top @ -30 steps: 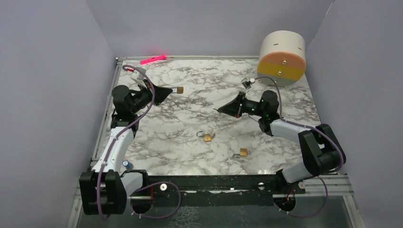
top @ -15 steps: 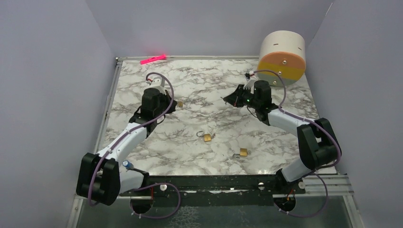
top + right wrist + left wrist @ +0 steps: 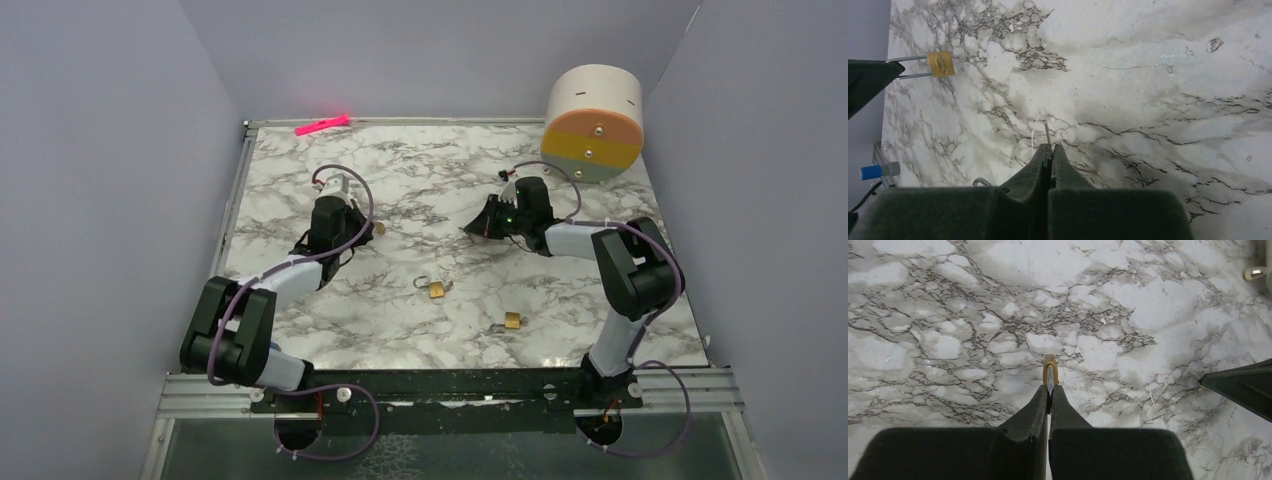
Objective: Lock with the key
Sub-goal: Place the key at the center of the board.
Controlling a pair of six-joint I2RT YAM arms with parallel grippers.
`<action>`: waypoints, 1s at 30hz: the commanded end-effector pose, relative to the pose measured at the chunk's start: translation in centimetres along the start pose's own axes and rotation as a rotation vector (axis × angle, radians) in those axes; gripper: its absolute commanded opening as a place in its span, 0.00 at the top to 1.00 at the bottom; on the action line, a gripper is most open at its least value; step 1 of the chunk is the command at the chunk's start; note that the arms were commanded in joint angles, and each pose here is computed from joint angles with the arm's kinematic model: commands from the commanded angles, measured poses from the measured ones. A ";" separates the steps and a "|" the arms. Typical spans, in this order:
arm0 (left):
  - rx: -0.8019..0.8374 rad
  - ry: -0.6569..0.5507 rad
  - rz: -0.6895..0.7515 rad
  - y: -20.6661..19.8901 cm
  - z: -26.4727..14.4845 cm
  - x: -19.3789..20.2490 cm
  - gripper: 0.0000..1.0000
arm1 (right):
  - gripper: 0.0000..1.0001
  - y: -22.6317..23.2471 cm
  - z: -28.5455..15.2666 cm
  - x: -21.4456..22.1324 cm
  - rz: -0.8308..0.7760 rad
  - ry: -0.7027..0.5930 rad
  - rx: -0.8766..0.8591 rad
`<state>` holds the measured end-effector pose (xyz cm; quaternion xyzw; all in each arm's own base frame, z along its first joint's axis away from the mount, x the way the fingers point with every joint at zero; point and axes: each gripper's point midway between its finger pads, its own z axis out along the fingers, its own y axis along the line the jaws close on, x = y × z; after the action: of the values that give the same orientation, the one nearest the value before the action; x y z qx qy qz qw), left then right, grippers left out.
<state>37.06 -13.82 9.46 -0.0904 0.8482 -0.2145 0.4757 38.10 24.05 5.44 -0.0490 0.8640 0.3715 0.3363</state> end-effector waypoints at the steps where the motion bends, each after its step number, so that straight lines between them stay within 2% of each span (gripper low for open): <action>1: 0.150 -0.008 0.001 -3.2 1.5 -1.1 1.00 | 0.99 -0.1 0.7 0.2 -0.005 0.021 -0.017; 5: 0.225 0.086 0.003 -4.1 2.9 1.3 1.00 | 0.98 0.3 1.4 0.8 -0.016 0.053 -0.046; 10: 0.271 0.125 0.001 -5.2 3.6 2.4 1.00 | 0.96 0.9 1.5 0.8 -0.044 0.056 -0.050; 15: 0.305 0.172 0.001 -6.0 4.3 3.5 1.00 | 0.88 2.5 1.1 0.4 -0.096 0.038 -0.094; 16: 0.318 0.186 0.002 -6.3 4.4 3.9 1.00 | 0.85 2.9 1.0 0.2 -0.113 0.034 -0.100; 19: 0.343 0.214 0.014 -6.7 4.7 4.6 1.00 | 0.62 4.2 0.9 -0.1 -0.188 0.022 -0.103; 22: 0.340 0.210 0.021 -6.7 4.8 4.5 0.88 | 0.47 5.3 0.6 -0.2 -0.271 0.010 -0.069; 23: 0.337 0.207 0.021 -6.7 4.7 4.4 0.84 | 0.37 5.8 0.4 -0.4 -0.287 -0.002 -0.058; 24: 0.333 0.206 0.020 -6.6 4.7 4.4 0.80 | 0.34 6.1 0.2 -0.3 -0.306 -0.010 -0.049; 28: 0.313 0.208 0.017 -6.1 4.6 4.7 0.65 | 0.32 7.9 -1.3 0.5 -0.400 0.000 -0.006; 30: 0.285 0.200 0.014 -5.6 4.5 4.6 0.34 | 0.33 8.5 -2.2 2.2 -0.460 0.022 0.027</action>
<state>38.51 -21.96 6.57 0.0061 0.8501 -0.3440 0.3988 34.15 29.83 9.79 -0.2074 0.8324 0.3432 0.3825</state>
